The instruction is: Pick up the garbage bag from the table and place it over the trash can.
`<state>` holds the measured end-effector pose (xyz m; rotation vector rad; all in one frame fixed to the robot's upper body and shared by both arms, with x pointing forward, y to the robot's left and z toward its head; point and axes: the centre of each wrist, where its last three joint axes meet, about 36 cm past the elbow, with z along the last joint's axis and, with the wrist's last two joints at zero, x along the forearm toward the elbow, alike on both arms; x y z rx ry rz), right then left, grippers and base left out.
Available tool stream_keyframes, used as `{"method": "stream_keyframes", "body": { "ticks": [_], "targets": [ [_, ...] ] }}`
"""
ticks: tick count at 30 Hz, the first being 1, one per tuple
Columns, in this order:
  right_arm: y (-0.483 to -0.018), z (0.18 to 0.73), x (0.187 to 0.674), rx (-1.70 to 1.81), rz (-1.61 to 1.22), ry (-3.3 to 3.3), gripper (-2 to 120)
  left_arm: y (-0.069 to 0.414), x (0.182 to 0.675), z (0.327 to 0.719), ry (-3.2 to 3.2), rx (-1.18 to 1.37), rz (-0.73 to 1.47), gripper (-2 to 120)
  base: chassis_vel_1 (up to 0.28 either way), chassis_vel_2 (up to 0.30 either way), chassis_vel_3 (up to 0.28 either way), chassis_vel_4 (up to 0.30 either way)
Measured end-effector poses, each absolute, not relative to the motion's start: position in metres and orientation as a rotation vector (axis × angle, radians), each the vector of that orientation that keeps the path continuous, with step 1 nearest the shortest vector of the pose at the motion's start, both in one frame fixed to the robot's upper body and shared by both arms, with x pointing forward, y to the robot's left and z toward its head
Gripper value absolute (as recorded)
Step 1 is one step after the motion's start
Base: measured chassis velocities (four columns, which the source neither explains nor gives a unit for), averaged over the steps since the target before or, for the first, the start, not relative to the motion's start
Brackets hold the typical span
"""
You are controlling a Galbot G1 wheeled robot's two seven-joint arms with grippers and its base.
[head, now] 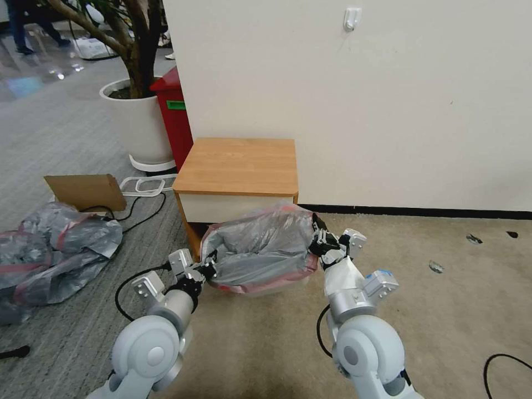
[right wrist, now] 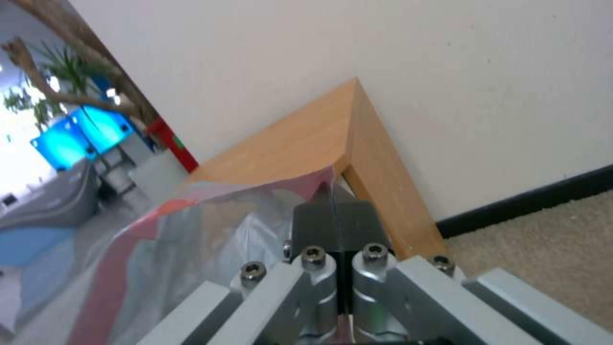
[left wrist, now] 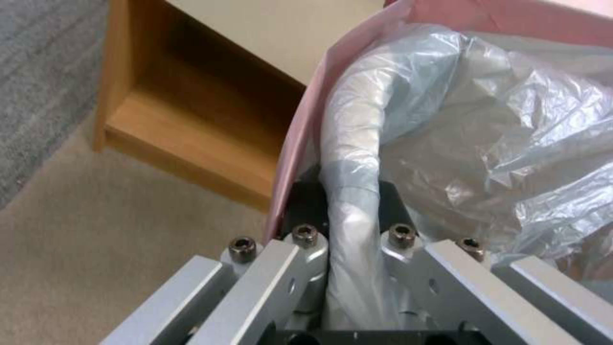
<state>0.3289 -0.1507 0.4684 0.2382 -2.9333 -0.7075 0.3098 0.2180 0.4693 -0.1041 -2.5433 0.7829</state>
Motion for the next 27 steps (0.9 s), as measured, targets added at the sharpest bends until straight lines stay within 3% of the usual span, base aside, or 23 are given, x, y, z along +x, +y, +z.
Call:
{"method": "stream_keyframes", "body": {
  "ticks": [12, 27],
  "targets": [
    [-0.179, 0.472, 0.337, 0.301, -0.472, -2.783, 0, 0.221, 0.307, 0.472, -2.544, -0.143, 0.797, 5, 0.0, 0.0, 0.0, 0.0],
    [-0.177, 0.466, 0.317, 0.336, -0.48, -2.746, 0, 0.24, 0.322, 0.474, -2.462, -0.147, 0.995, 5, 0.0, 0.0, 0.0, 0.0]
  ]
}}
